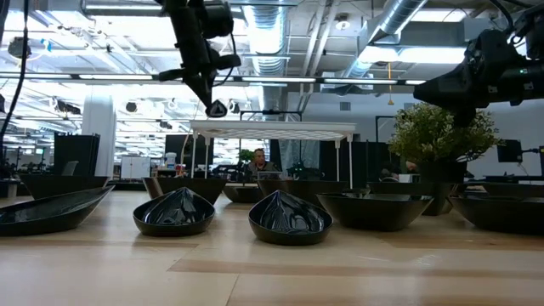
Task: Pick & Place Mini shaped plates
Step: Stack the drop-shaped plate on top of the drop-shaped plate on the shelf
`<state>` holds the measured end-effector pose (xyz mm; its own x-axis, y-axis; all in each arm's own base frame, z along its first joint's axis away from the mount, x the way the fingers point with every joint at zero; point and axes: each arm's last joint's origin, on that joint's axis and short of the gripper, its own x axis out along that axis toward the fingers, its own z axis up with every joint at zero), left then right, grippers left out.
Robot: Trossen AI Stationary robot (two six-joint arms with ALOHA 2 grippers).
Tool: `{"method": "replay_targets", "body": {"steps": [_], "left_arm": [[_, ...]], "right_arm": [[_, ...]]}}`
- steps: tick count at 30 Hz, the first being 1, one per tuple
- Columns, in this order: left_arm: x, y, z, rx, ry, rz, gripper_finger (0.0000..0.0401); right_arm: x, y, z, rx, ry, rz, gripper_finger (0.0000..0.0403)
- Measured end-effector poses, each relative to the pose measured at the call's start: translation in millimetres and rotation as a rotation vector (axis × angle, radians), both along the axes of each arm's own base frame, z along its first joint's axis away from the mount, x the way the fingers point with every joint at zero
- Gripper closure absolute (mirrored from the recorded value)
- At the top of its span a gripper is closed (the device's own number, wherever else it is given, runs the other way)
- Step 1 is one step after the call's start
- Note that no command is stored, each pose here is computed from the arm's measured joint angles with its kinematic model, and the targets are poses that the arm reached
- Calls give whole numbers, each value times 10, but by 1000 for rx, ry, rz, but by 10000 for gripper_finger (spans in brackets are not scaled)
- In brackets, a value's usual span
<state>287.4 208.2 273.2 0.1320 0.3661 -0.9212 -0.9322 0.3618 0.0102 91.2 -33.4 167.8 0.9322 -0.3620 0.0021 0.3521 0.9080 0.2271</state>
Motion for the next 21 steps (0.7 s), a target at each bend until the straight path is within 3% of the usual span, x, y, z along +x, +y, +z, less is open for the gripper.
{"method": "replay_targets", "body": {"steps": [21], "left_arm": [[19,-49,-52,-33,-7,66,398]], "right_arm": [[0,0,0,0,0,1,329]]}}
